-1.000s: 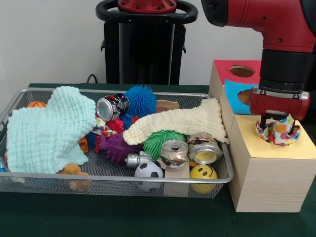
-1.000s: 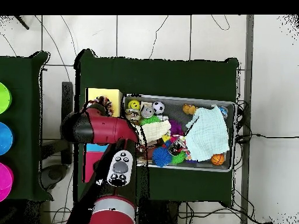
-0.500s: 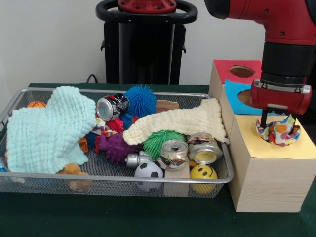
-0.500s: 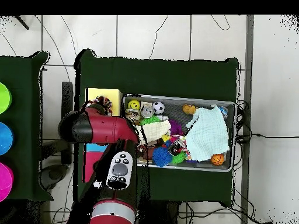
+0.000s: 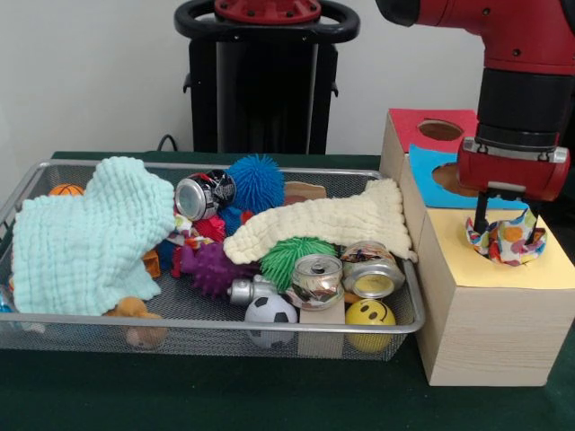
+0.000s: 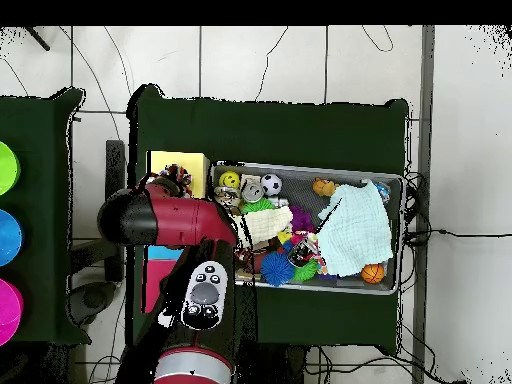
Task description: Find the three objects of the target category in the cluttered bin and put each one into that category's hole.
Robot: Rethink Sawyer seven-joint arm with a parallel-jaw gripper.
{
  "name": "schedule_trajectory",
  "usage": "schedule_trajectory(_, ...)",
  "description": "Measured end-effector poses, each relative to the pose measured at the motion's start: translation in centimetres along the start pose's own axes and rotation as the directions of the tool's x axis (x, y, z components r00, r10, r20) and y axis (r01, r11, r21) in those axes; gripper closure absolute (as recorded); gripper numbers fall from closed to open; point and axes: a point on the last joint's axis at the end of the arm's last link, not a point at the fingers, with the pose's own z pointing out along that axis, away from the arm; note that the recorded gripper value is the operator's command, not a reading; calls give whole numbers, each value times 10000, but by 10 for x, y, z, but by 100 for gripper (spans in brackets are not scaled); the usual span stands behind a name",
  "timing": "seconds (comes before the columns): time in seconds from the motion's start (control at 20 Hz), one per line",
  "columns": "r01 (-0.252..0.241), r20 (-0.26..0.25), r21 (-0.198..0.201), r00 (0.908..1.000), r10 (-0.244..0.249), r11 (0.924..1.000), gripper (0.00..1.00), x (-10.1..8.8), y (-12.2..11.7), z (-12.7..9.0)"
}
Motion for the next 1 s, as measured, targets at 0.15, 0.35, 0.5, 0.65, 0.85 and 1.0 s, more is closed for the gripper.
schedule_trajectory(0.15,-11,-128,40,9999,12,10000,0,-1,0,-6)
schedule_trajectory(0.35,-27,-436,114,9990,32,9999,0,-3,1,-19)
schedule_trajectory(0.5,-41,-777,267,9970,61,9996,0,1,-3,-23)
schedule_trajectory(0.65,-36,-1615,632,9868,138,9980,0,12,-11,-28)
schedule_trajectory(0.85,-17,-2172,875,9759,207,9962,0,18,-16,-32)
schedule_trajectory(1.0,-6,-2463,1035,9688,262,9946,0,21,-20,-33)
